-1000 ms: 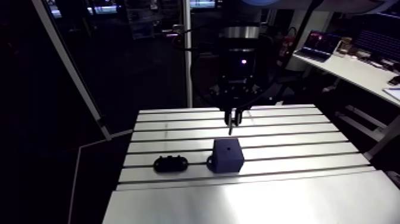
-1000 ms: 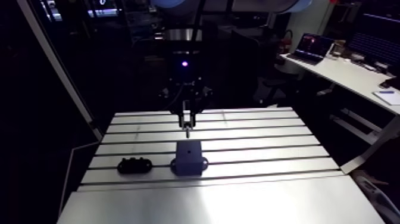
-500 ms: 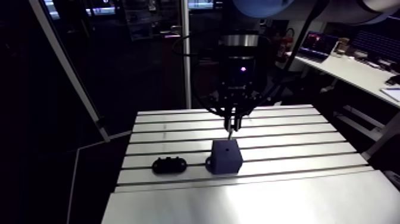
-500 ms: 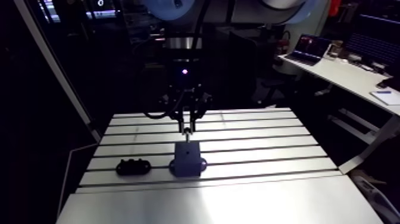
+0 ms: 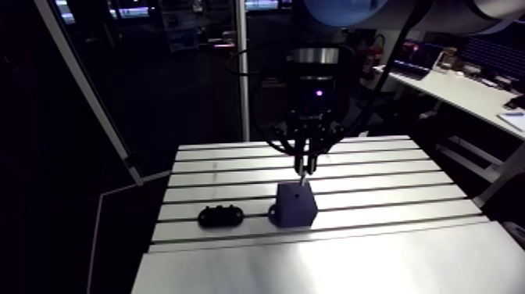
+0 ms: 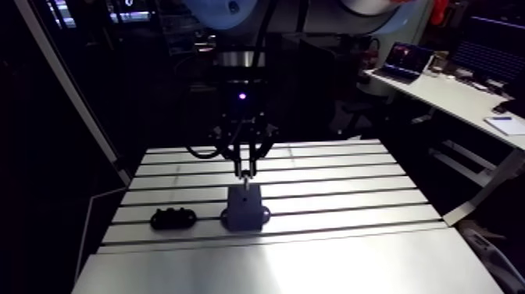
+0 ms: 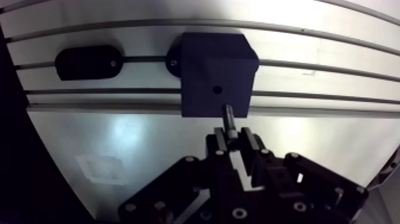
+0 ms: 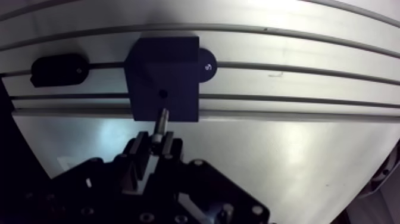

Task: Pick up the M10 bolt and insert it into the hole until fully seated.

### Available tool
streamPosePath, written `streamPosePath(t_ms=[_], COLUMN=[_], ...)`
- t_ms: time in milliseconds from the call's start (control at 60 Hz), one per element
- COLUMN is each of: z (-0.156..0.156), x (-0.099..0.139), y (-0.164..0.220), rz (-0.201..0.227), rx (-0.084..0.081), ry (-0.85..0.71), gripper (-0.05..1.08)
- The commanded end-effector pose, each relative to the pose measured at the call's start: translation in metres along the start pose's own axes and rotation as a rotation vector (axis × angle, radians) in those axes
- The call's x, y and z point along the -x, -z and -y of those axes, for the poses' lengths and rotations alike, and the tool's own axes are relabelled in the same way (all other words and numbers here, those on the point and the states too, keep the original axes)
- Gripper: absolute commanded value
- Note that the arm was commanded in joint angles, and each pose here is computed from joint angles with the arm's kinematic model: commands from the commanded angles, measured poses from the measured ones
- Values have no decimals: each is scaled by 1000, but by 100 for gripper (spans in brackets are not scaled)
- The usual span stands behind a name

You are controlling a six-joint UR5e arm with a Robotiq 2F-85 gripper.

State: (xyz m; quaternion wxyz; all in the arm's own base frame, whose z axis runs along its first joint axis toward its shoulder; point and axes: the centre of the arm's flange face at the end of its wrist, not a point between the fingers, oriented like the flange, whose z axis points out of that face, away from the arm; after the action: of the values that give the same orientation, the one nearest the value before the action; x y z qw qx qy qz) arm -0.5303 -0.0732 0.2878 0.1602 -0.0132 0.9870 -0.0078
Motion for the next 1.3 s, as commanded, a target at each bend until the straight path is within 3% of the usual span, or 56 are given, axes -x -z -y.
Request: streamPosePath(t_ms=[17,1300], z=[0,4], x=[-1,-11], y=[-3,-19], rz=[7,37], rx=[-1,-5], ry=[1,6], gripper=[108,108])
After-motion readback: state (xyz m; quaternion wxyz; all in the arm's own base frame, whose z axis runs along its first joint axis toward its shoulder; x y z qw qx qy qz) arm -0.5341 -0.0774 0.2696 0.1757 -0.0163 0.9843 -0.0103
